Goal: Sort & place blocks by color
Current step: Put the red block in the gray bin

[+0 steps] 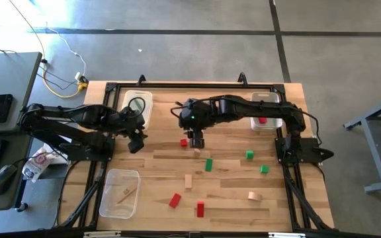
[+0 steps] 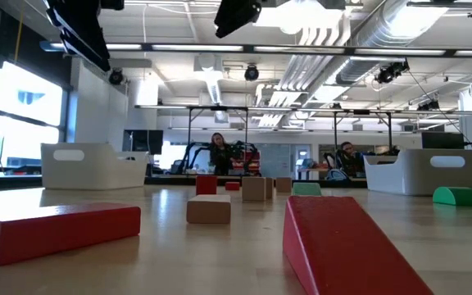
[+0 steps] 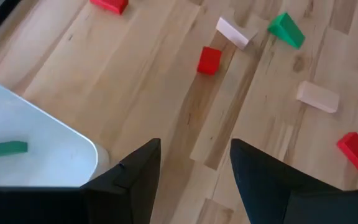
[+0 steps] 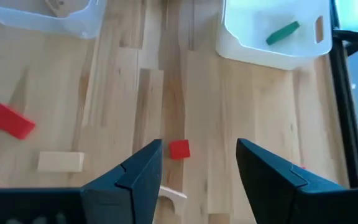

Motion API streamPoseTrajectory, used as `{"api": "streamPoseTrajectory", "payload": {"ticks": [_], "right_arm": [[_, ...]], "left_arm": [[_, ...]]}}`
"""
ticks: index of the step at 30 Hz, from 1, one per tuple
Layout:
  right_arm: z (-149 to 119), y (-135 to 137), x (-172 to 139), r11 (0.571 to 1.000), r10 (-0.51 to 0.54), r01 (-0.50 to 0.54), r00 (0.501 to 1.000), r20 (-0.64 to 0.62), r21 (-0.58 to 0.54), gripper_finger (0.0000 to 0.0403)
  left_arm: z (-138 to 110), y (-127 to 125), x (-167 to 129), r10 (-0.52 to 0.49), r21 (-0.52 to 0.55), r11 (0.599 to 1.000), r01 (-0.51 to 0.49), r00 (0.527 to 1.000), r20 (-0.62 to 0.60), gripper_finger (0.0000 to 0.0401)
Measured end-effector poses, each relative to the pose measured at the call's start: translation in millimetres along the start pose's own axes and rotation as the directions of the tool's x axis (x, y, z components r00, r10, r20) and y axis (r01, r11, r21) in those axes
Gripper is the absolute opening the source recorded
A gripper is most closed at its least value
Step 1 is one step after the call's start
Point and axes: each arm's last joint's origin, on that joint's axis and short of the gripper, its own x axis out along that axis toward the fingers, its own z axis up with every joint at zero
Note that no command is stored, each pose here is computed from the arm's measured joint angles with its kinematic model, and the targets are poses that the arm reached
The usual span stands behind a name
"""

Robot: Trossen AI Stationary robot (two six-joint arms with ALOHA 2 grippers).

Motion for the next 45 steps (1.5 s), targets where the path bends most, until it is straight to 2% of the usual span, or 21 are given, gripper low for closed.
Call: {"api": "streamPoseTrajectory", "payload": {"ticks": [3,11,17,25,32,45], "right_arm": [[-1.8,-1.9,17.9,1.000,0.001,-0.001,0.999,-0.041,-0.004,0.0193],[-10.9,8.2,75.0,0.993,0.043,-0.061,0.984,-0.174,-0.100,0.0193],[-19.1,11.3,106.0,0.991,0.048,-0.078,0.968,-0.246,-0.111,0.0193],[-29.3,14.7,136.5,0.990,0.054,-0.092,0.947,-0.316,-0.108,0.0201],[-35.6,15.5,161.0,0.990,0.010,-0.057,0.940,-0.340,-0.130,0.0223],[-50.5,17.1,197.7,0.989,-0.053,-0.006,0.916,-0.398,-0.145,0.0225]], "left_arm": [[-0.9,-1.8,-1.2,0.014,0.013,1.000,-0.015,1.000,0.014,0.0180],[-2.4,-4.9,-1.9,0.005,0.029,1.000,-0.005,1.000,0.014,0.0180],[-2.6,-5.5,-2.0,0.005,0.035,0.999,-0.006,1.000,0.014,0.0180],[-2.6,-5.4,-1.9,0.006,0.035,0.999,-0.006,1.000,0.015,0.0180],[-2.6,-5.4,-1.9,0.006,0.035,0.999,-0.006,1.000,0.015,0.0180],[-2.6,-5.5,-1.8,0.006,0.035,0.999,-0.006,1.000,0.015,0.0180]]}}
